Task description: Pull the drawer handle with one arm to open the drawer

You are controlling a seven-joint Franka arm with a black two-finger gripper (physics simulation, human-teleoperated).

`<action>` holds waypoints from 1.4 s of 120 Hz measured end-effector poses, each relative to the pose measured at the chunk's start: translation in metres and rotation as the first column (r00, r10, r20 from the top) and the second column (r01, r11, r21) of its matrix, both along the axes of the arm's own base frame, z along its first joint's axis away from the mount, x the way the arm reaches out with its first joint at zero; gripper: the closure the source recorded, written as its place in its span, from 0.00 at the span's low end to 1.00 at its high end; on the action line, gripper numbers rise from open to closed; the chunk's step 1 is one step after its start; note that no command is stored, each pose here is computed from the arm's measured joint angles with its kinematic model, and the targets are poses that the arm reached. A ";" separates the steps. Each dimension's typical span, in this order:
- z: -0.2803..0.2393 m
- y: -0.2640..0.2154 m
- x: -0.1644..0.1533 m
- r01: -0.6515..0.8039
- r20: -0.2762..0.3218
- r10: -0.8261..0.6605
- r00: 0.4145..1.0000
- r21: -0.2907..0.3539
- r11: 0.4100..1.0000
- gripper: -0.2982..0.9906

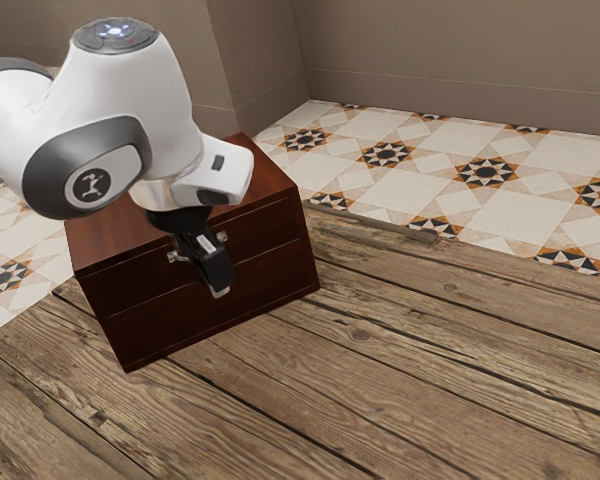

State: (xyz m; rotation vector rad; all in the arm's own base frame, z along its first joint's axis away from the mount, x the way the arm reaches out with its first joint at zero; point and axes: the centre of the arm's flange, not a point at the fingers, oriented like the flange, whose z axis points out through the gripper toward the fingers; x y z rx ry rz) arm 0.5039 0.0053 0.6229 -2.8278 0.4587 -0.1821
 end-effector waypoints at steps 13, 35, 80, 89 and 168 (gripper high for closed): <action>-0.021 0.015 0.005 -0.002 0.008 0.002 1.000 0.016 1.000 0.23; -0.031 0.030 0.012 0.015 0.052 -0.016 0.998 0.036 0.999 0.23; -0.044 0.051 0.025 0.045 0.057 -0.049 0.997 0.072 0.996 0.23; -0.043 0.051 0.025 0.063 0.063 -0.069 0.996 0.087 0.994 0.23; -0.057 0.064 0.021 0.132 0.038 -0.137 0.990 0.109 0.985 0.23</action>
